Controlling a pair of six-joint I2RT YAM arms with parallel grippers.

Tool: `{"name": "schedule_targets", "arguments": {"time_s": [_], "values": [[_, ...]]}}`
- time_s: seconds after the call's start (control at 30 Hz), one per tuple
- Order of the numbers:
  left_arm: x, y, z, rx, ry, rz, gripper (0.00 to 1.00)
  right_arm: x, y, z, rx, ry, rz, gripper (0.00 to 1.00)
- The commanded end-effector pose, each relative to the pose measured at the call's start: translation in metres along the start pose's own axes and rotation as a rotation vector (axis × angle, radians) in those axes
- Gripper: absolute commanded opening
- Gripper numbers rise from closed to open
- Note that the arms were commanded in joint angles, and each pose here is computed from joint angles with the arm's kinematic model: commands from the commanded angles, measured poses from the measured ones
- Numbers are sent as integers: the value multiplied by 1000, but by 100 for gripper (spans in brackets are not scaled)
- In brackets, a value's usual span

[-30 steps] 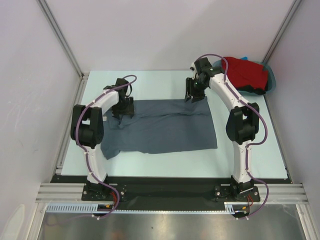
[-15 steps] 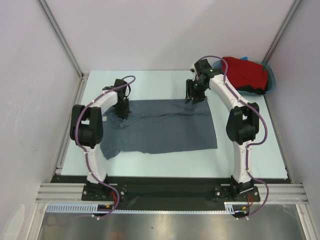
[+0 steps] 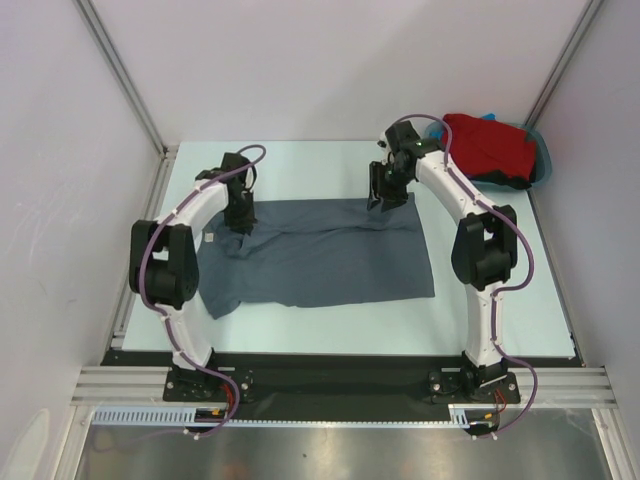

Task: Fold and stack the t-shirts
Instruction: Fold the tshirt

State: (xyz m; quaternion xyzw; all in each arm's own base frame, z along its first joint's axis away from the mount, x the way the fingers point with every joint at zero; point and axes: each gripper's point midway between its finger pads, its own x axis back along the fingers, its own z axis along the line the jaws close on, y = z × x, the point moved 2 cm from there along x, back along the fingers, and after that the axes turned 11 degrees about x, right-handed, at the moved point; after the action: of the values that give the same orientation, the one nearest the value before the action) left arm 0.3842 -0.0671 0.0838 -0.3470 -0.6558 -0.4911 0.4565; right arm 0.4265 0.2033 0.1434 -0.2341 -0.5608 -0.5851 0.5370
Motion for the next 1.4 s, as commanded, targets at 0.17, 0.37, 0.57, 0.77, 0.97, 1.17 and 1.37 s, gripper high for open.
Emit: {"name": "schedule_targets", "arguments": {"time_s": [0.17,0.37,0.57,0.77,0.97,1.17,1.37], "values": [[35,3,1,-30,-31,-42,6,20,12,14,19,10,-73,48],[39,-4,3,-43,-35,-29,4,18,11,16,18,10,-66,48],[43,-7,2,-59,-51,-19,15,17,9,17,16,10,-58,48],[49,-12,-3,-68,-98,-4,6,18,9,17,14,8,-57,48],[48,-21,-4,-41,-117,14,11,17,9,18,16,7,-58,48],[34,-20,9,33,-17,16,42,15,17,24,20,37,-67,48],[25,-13,33,11,135,5,63,10,16,35,48,65,-37,48]]}}
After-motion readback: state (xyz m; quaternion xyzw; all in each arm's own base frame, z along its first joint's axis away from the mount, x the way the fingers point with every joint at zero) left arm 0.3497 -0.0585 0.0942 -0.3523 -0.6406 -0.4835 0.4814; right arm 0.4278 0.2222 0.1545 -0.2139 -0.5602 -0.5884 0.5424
